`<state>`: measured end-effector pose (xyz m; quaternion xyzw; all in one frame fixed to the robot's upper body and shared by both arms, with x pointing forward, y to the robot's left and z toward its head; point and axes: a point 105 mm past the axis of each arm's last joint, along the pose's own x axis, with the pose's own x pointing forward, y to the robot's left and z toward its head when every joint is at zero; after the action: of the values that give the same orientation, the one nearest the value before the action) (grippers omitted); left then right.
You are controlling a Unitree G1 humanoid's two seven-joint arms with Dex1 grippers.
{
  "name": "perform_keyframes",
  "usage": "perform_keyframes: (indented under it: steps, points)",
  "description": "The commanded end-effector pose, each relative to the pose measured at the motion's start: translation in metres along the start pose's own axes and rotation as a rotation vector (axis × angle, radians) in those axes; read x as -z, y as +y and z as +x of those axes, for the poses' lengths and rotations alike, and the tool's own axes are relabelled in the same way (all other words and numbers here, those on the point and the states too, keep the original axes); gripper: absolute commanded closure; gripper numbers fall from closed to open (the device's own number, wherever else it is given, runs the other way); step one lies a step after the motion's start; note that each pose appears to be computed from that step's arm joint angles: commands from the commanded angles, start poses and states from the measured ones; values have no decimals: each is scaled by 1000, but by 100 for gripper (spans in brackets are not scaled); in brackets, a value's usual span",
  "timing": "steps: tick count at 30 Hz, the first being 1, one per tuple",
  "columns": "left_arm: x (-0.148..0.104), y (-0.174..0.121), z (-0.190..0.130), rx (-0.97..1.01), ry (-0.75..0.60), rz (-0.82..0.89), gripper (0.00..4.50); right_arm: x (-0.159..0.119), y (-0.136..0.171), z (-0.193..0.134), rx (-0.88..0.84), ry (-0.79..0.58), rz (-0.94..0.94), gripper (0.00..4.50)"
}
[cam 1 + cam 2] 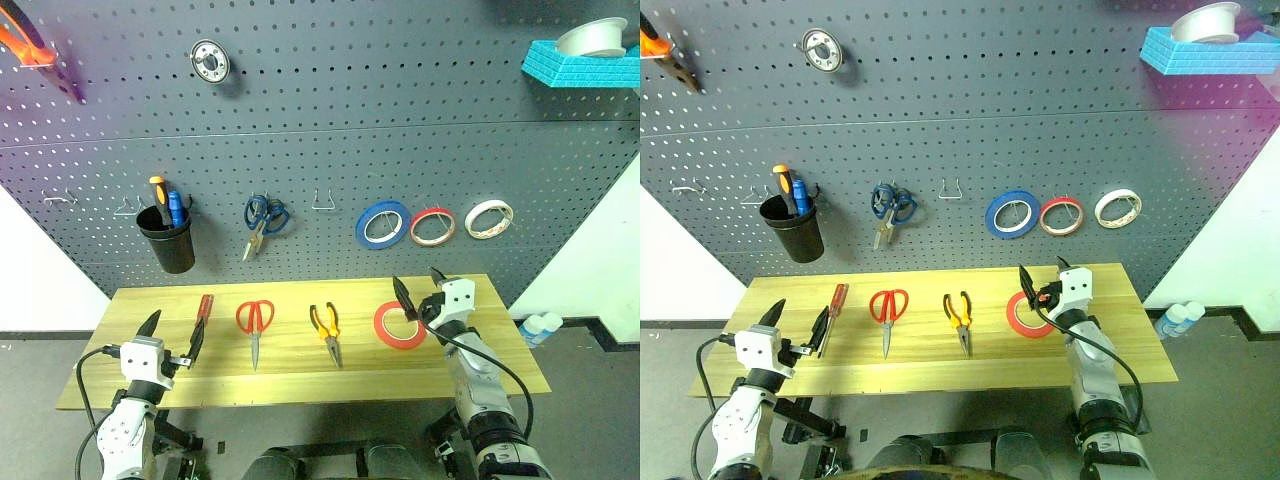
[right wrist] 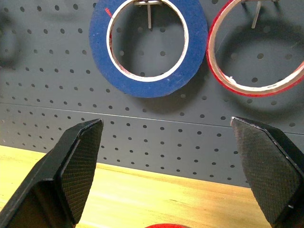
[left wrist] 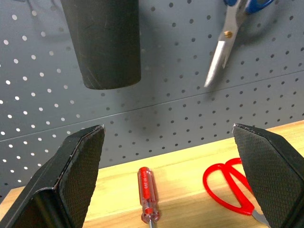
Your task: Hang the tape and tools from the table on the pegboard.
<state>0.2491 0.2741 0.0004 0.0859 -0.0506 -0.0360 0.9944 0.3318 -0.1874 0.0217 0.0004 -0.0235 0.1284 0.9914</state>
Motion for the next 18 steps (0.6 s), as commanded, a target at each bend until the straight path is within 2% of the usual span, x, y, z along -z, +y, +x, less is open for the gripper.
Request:
perform_keyframes:
  steps: [1,18]
  points:
    - [-10,5,4,-3,-46,27,2,-15,-1,6,-2,-56,-12,0]
    - [-10,5,0,2,-47,25,2,-14,-2,4,1,-55,-17,0]
